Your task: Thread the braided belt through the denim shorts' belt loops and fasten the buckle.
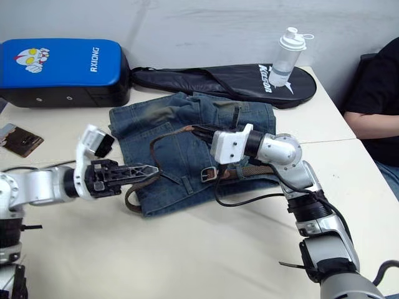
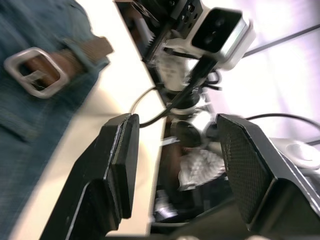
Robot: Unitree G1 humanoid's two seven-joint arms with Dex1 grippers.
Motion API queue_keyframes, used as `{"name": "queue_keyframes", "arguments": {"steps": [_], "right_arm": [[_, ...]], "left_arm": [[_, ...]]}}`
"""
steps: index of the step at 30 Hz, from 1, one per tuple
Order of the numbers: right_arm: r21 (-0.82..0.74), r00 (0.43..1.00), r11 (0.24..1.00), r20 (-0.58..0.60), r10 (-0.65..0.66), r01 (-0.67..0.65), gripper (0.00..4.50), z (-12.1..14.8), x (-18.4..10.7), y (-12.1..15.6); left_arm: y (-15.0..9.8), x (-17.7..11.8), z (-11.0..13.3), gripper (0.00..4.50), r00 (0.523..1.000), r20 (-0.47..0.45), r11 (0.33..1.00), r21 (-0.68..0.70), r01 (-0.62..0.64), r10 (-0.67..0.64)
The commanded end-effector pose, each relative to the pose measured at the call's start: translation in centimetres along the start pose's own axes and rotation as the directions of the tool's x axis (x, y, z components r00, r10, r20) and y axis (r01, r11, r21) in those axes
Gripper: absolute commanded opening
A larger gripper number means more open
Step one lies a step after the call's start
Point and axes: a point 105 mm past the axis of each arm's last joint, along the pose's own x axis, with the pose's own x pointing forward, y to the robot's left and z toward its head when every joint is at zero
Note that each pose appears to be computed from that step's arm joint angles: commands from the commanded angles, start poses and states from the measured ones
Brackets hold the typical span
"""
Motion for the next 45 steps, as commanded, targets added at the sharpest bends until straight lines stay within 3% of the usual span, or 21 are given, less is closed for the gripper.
{"name": "queue_keyframes", "arguments": {"steps": [1,4,8,16,22,23,29,35,40,45], "right_arm": [[-0.040,0.999,0.999,0.038,-0.023,0.024,0.00,0.8,-0.5,-1.0],[-0.048,1.000,0.999,0.029,-0.012,0.013,0.00,0.5,-0.8,-0.9],[-0.068,1.000,0.998,0.016,-0.006,0.007,0.00,0.2,-1.1,-0.8],[-0.098,1.000,0.995,0.027,-0.005,0.008,0.00,0.2,-1.3,-0.8],[-0.106,0.999,0.994,0.038,-0.003,0.007,0.00,0.4,-1.4,-0.6],[-0.105,0.999,0.994,0.039,-0.001,0.005,0.00,0.4,-1.4,-0.6],[-0.038,0.997,0.999,0.072,0.008,-0.005,0.00,0.8,-1.6,-0.2],[0.153,0.994,0.983,0.059,0.093,-0.101,2.33,0.1,-2.7,-0.2],[0.424,0.964,0.867,0.079,0.254,-0.263,4.47,0.5,-3.5,-0.1],[0.510,0.925,0.784,0.069,0.373,-0.354,4.47,0.4,-3.7,0.0]], "left_arm": [[-0.8,0.0,0.4,2.74,0.993,0.114,0.999,0.003,-0.037,0.036],[-1.4,0.2,1.5,2.74,0.977,0.208,0.999,-0.014,-0.040,0.042],[-1.2,-0.6,2.5,2.74,0.963,0.257,0.997,-0.012,-0.082,0.082],[0.0,-1.1,2.5,2.74,0.958,0.249,0.990,-0.041,-0.135,0.141],[0.5,-1.0,2.8,0.28,0.950,0.264,0.985,-0.076,-0.153,0.168],[0.5,-1.0,2.9,0.10,0.949,0.268,0.985,-0.079,-0.153,0.169],[0.9,-1.3,3.4,0.10,0.936,0.286,0.978,-0.100,-0.183,0.204],[1.2,-3.7,3.1,0.00,0.877,0.379,0.956,-0.122,-0.268,0.295],[1.2,-5.9,0.9,0.00,0.782,0.459,0.907,-0.218,-0.360,0.421],[2.3,-7.7,-2.7,0.00,0.733,0.398,0.834,-0.306,-0.460,0.551]]}}
